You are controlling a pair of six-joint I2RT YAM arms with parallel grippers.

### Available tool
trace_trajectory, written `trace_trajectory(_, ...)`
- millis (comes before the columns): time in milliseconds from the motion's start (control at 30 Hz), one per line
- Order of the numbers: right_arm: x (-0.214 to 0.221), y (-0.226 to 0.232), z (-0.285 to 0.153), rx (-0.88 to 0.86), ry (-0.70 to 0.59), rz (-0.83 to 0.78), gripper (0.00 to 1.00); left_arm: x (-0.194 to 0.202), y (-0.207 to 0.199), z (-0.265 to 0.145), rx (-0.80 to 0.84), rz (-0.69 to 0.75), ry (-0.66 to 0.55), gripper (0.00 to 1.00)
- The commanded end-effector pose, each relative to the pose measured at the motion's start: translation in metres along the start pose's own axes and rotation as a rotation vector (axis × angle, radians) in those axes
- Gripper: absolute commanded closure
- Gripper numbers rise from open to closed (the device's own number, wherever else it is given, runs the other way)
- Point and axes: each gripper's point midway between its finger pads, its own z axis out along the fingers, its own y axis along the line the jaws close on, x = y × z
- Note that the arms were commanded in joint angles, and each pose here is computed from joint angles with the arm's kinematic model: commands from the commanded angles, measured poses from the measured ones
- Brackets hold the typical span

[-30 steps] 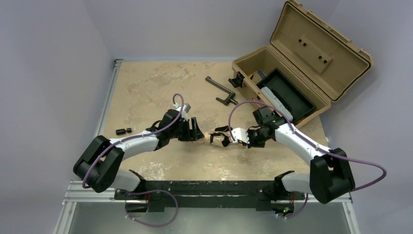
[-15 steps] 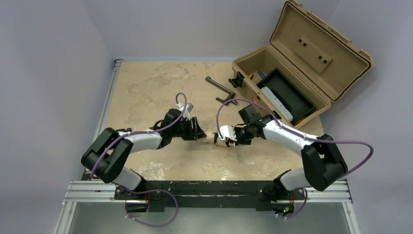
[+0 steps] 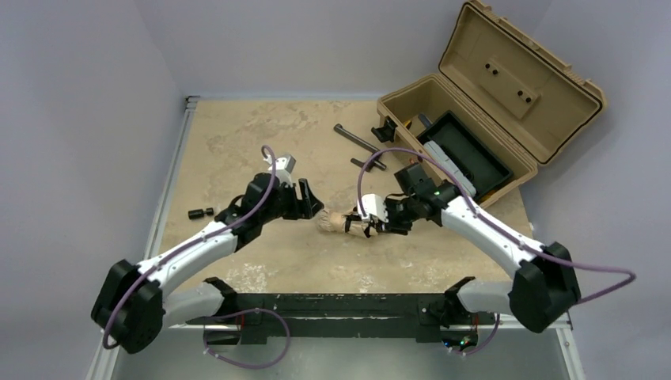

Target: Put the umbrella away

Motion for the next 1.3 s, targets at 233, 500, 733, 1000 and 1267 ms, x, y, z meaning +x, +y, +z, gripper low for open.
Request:
trace_trajectory(233,-0.131,-0.014,-0.092,0.085,-0.465,-0.013,0.04,-0.070,-0.022,-0.127,-0.039,0.237,-0.266,0.05)
trace_trajectory(500,-0.136,-0.055,-0.049,0.103,-0.426,0.185,0.01,-0.047,0.004,-0.179,-0.119,0.431,-0.256,0.05)
trace_trajectory(733,-0.118,-0.068,0.014,0.206,-0.239,0.261,0.01,-0.043,0.021,-0.183,-0.168,0.437,-0.322,0.05)
trace_trajectory(1000,-0.075,-0.057,0.071,0.184,-0.018,0.272,0.01,-0.048,0.028,-0.186,-0.219,0.438,-0.328,0.05)
trace_trajectory(1267,-0.063,-0.048,0.094,0.132,0.068,0.275,0.49,-0.050,0.026,-0.190,-0.214,0.441,-0.343,0.05)
